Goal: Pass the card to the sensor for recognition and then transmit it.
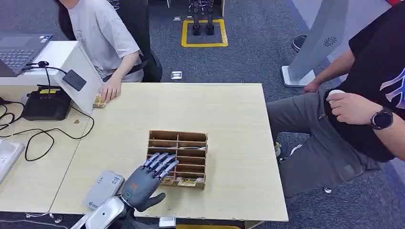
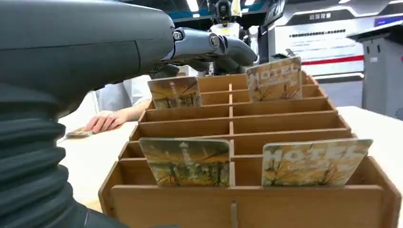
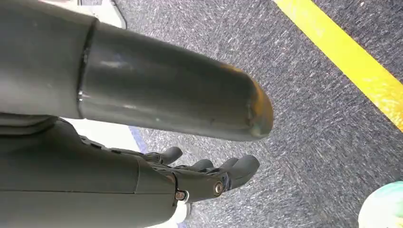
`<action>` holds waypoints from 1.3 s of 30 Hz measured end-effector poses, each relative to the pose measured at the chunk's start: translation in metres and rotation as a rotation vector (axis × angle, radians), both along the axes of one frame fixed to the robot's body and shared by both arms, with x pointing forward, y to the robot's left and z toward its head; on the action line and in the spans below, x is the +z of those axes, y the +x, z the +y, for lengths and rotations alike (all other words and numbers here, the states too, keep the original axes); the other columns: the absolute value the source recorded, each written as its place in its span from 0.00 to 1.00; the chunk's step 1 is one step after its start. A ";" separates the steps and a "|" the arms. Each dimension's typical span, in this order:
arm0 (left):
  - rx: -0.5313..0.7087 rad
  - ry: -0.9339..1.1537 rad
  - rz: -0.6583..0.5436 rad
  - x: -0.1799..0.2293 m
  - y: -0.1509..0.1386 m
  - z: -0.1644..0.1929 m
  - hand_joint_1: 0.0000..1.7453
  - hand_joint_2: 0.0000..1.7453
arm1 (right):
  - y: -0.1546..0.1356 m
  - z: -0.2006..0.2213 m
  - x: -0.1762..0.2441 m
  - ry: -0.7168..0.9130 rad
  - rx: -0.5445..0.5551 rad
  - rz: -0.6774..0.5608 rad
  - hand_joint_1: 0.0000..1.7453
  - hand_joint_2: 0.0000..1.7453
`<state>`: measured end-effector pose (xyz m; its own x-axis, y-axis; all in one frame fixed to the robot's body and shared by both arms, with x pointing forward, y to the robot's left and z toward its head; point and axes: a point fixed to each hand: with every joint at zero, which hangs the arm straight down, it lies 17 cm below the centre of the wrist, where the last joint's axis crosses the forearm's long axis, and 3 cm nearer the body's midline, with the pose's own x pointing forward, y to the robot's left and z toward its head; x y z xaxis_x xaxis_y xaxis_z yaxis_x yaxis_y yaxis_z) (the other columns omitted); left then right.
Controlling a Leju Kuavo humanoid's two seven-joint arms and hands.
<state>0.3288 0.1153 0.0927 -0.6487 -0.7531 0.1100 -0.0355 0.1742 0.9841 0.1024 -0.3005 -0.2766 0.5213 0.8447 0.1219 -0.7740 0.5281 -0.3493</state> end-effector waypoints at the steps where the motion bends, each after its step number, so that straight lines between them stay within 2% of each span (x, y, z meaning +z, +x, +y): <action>1: 0.005 0.003 0.007 -0.003 0.000 0.002 0.00 1.00 | 0.000 0.000 0.000 0.002 0.001 -0.001 0.00 0.00; 11: 0.013 0.013 0.029 -0.012 -0.002 0.005 0.00 1.00 | 0.001 0.002 0.000 0.007 0.003 -0.004 0.00 0.00; 12: 0.014 0.013 0.035 -0.013 -0.002 0.006 0.28 1.00 | 0.001 0.002 0.000 0.007 0.004 -0.004 0.00 0.00; 13: 0.014 0.012 0.045 -0.015 -0.002 0.006 1.00 1.00 | 0.001 0.002 0.000 0.007 0.004 -0.005 0.00 0.00; 23: 0.047 0.026 0.082 -0.026 0.001 0.020 1.00 1.00 | 0.007 0.008 0.002 0.020 0.024 -0.022 0.00 0.00; 28: 0.021 -0.112 0.147 -0.017 0.001 0.024 1.00 1.00 | 0.012 0.011 0.002 0.028 0.034 -0.032 0.00 0.00; 39: 0.061 -0.131 0.093 0.006 0.013 0.048 1.00 1.00 | 0.012 0.010 0.002 0.032 0.018 -0.033 0.00 0.00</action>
<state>0.3419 0.1628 0.0983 -0.5846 -0.7661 0.2673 0.0398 0.3019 0.9525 0.1141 -0.2902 -0.2742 0.5008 0.8495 0.1657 -0.7720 0.5250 -0.3582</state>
